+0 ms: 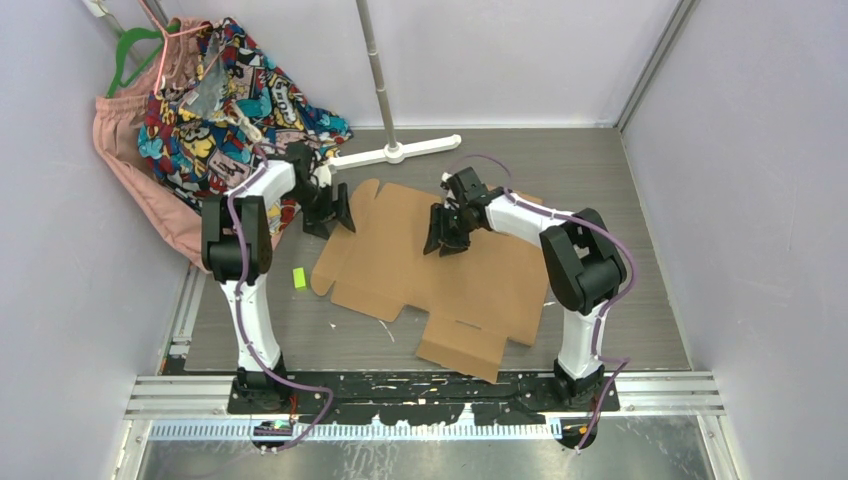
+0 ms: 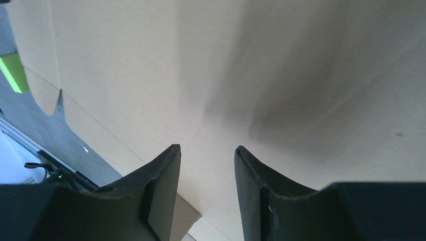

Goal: Fold the paper box

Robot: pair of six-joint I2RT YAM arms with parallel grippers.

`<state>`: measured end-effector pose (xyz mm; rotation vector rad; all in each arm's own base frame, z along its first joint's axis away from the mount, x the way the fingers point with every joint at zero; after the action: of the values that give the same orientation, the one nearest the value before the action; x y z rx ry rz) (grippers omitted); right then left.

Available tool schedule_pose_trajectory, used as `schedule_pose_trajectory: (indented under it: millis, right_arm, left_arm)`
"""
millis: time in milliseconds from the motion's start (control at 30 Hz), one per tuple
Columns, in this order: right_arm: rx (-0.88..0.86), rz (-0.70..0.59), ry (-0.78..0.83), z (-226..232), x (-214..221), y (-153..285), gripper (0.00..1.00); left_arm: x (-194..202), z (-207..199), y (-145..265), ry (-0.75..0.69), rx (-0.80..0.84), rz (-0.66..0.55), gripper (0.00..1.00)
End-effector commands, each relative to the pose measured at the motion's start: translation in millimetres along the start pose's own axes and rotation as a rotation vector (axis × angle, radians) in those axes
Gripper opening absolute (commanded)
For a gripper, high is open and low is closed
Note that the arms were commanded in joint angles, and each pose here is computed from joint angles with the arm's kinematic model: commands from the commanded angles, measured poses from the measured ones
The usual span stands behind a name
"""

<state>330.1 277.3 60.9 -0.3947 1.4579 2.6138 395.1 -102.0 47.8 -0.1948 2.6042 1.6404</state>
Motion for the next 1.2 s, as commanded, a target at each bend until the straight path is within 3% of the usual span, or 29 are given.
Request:
schedule_pose_trajectory:
  millis: [0, 100, 333, 500, 633, 800, 967, 1167]
  right_arm:
    - [-0.057, -0.041, -0.079, -10, -7, 7, 0.48]
    - [-0.058, -0.022, -0.107, -18, 0, -3, 0.47]
    - [-0.079, 0.006, -0.16, -28, 11, -24, 0.45]
    - [-0.094, 0.015, -0.174, -31, 14, -32, 0.45]
    - [-0.14, 0.02, -0.191, -32, 14, -34, 0.45]
    - [-0.211, 0.031, -0.209, -33, 15, -36, 0.44]
    - [-0.237, 0.031, -0.208, -32, 14, -39, 0.44]
    - [-0.255, 0.025, -0.209, -29, 11, -38, 0.44]
  left_arm:
    - [10, -15, -5, -0.015, 0.059, 0.038, 0.72]
    - [13, -22, -5, -0.018, 0.094, 0.042, 0.64]
    - [16, -43, 10, -0.04, 0.175, 0.016, 0.57]
    - [18, -60, 18, -0.055, 0.279, 0.008, 0.42]
    - [21, -69, 19, -0.049, 0.343, -0.002, 0.41]
    - [24, -88, 29, -0.057, 0.45, -0.025, 0.48]
    - [32, -87, 27, -0.077, 0.403, -0.011, 0.55]
    - [40, -67, 11, -0.109, 0.223, 0.018, 0.59]
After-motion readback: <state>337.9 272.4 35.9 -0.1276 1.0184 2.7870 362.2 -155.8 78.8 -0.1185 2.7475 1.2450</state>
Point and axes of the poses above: each gripper's point midway between its finger pads, its own y axis back along the fingers, its own z axis along the line the jaws close on, x = y × z, the point moved 1 cm from there along y, back along the fingers
